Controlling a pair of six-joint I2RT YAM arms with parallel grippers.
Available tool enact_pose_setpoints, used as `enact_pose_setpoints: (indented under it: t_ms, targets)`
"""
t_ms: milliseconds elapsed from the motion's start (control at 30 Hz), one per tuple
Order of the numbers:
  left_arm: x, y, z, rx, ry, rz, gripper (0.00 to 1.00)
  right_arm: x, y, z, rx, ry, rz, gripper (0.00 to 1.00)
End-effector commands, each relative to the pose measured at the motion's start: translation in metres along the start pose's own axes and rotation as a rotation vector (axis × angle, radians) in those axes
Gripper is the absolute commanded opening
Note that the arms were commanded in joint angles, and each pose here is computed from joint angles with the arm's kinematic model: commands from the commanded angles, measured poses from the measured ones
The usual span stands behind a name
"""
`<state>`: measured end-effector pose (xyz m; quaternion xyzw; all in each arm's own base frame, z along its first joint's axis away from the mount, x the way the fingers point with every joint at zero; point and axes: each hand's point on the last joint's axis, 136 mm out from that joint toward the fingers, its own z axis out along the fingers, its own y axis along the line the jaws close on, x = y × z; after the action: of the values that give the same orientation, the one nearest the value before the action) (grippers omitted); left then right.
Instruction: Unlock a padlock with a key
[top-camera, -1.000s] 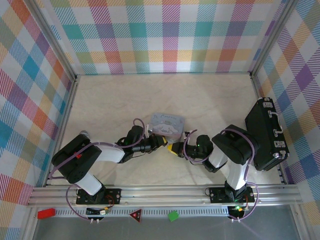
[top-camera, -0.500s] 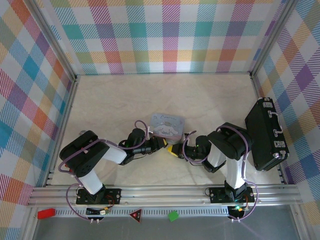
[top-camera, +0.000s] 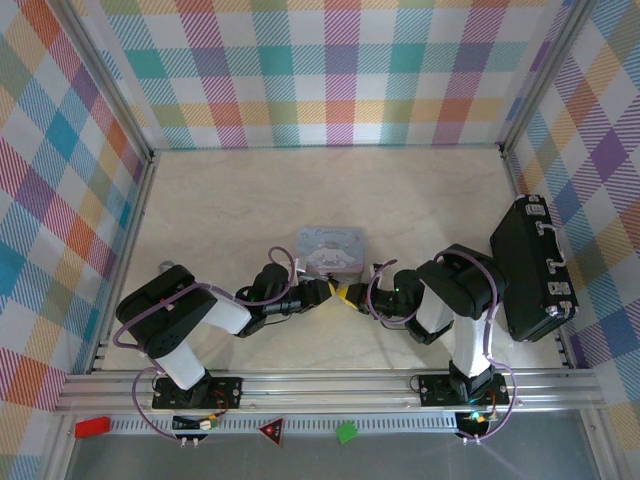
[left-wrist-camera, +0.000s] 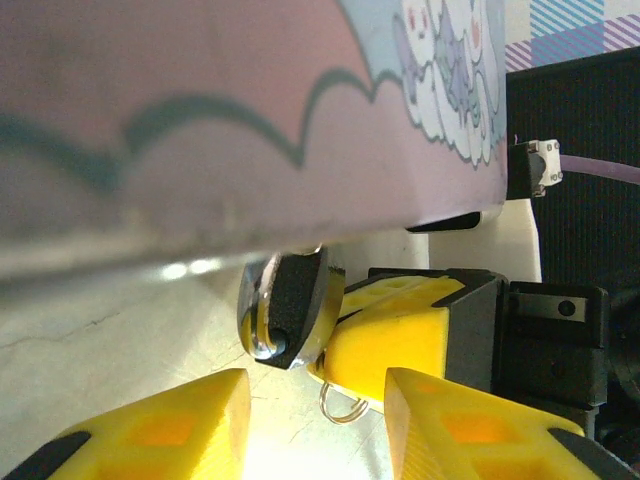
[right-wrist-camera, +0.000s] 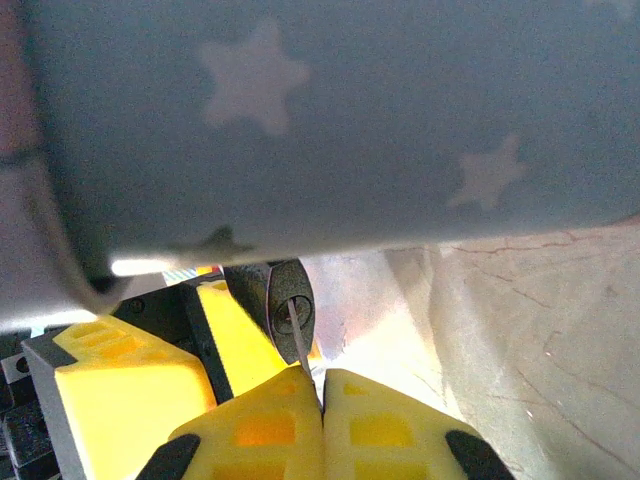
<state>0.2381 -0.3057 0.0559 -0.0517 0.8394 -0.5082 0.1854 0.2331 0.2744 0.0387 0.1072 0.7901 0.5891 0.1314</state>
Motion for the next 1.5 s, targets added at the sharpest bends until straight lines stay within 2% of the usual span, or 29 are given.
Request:
enact_pose_setpoints:
  t_ms: [0,300,533,900,1167,1467]
  targets:
    - [0.002,0.010,0.000,-0.023,-0.023,-0.027,0.40,-0.005,-0.029,-0.002,0.099,-0.033,0.058,0.00]
    - [-0.011,0.017,0.009,-0.005,-0.095,-0.053,0.40,0.006,-0.023,-0.003,0.093,0.022,0.055,0.00]
    - [-0.014,0.016,0.017,0.009,-0.099,-0.057,0.39,0.014,-0.016,-0.001,0.103,0.056,0.032,0.00]
    - [-0.013,0.016,0.021,0.012,-0.085,-0.060,0.22,0.021,-0.001,0.008,0.069,0.103,0.011,0.00]
    - [-0.012,0.015,0.018,0.034,-0.076,-0.059,0.06,0.010,-0.008,-0.004,0.079,0.071,0.036,0.00]
    - [-0.011,0.008,0.015,0.061,-0.070,-0.053,0.00,-0.005,-0.016,-0.009,0.065,0.041,0.086,0.00]
